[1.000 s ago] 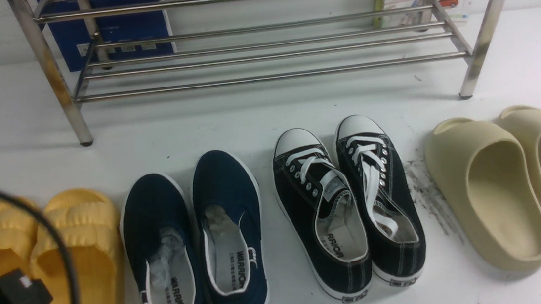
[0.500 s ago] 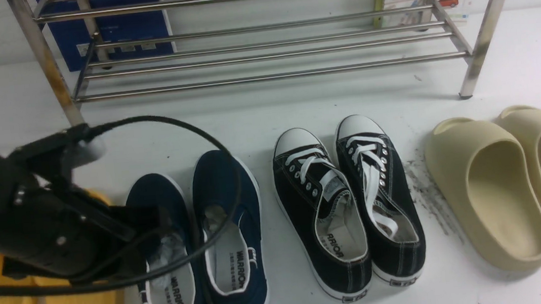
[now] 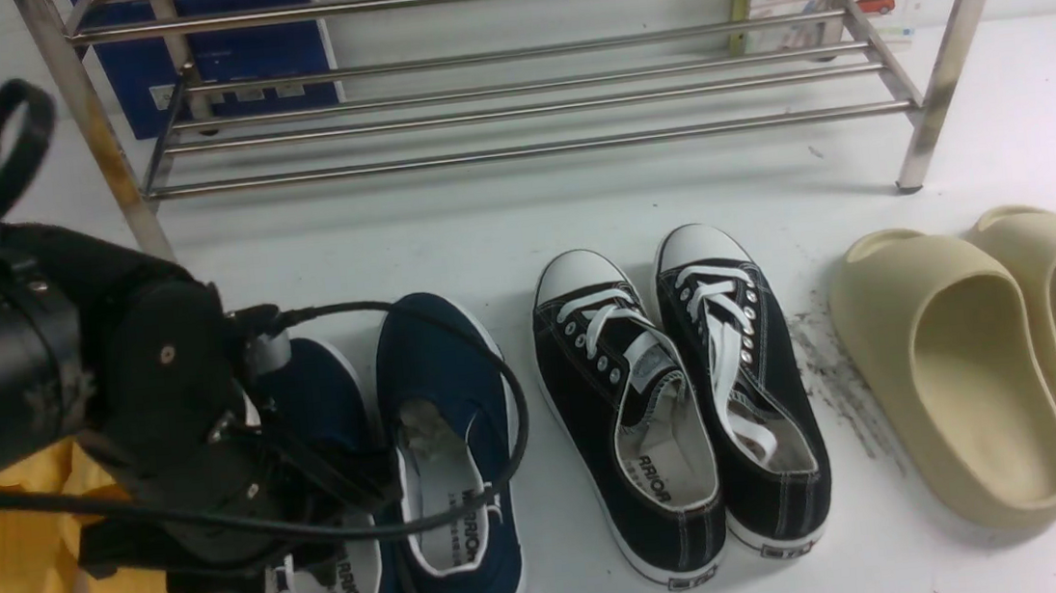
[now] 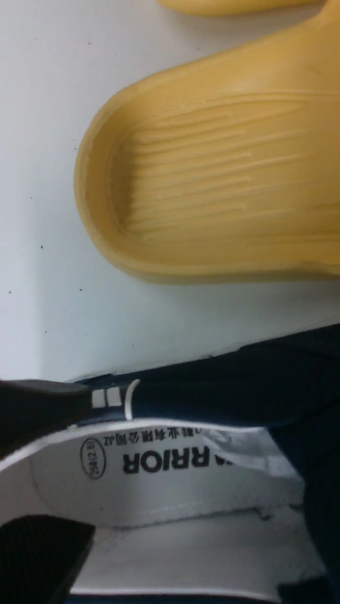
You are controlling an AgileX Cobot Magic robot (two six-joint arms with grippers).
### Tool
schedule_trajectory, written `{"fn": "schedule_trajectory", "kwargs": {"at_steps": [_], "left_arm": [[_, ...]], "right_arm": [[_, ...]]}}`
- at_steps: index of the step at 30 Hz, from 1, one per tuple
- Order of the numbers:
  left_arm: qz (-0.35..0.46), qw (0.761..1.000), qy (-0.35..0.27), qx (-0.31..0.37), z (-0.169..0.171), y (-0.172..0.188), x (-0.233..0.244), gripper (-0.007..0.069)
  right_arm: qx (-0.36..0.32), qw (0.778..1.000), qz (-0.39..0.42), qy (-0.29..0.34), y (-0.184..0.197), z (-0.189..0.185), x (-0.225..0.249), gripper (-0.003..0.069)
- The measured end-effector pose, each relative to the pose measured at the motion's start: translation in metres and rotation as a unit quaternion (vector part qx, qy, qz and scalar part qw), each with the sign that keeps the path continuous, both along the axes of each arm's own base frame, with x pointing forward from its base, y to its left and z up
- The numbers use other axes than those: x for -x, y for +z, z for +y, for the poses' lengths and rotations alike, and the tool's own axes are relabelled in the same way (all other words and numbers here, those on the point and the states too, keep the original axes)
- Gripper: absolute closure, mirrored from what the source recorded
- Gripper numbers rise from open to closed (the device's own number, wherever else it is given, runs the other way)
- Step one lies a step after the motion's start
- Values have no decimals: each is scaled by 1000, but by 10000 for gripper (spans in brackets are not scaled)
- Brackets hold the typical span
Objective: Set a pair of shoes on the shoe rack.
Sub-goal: Use the left arm to grab the shoe closest to it
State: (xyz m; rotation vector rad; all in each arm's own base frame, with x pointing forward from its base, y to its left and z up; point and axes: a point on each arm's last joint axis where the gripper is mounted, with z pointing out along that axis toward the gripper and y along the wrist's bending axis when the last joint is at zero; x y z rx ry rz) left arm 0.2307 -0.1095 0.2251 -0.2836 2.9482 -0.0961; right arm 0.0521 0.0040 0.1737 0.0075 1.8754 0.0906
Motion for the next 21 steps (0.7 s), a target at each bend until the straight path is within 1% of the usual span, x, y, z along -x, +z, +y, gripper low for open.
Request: {"fn": "schedule_trajectory", "kwargs": {"at_steps": [3,6,8,12,14,15,17,18,21], "left_arm": [[6,1000,4,-13,0,-10,-4,248],[12,999,11,-30,0,-23,-10,258],[13,999,11,-34,-2,-32,-15,302],[21,999,15,-40,-3,-41,-18,430],[21,999,15,-41,-3,-41,-18,467],[21,999,16,-43,-3,-41,-18,524],[21,999,17,-43,-2,-40,-18,601],[19,999,17,-42,-2,-39,-18,612],[11,999,18,-38,-1,-32,-16,610]], "right_arm": [[0,1000,0,0,0,0,0,419],[0,1000,0,0,0,0,0,419],[0,1000,0,0,0,0,0,419],[0,1000,0,0,0,0,0,419],[0,1000,0,0,0,0,0,419],[0,1000,0,0,0,0,0,419],[0,1000,0,0,0,0,0,419],[0,1000,0,0,0,0,0,419],[0,1000,0,0,0,0,0,419]]}}
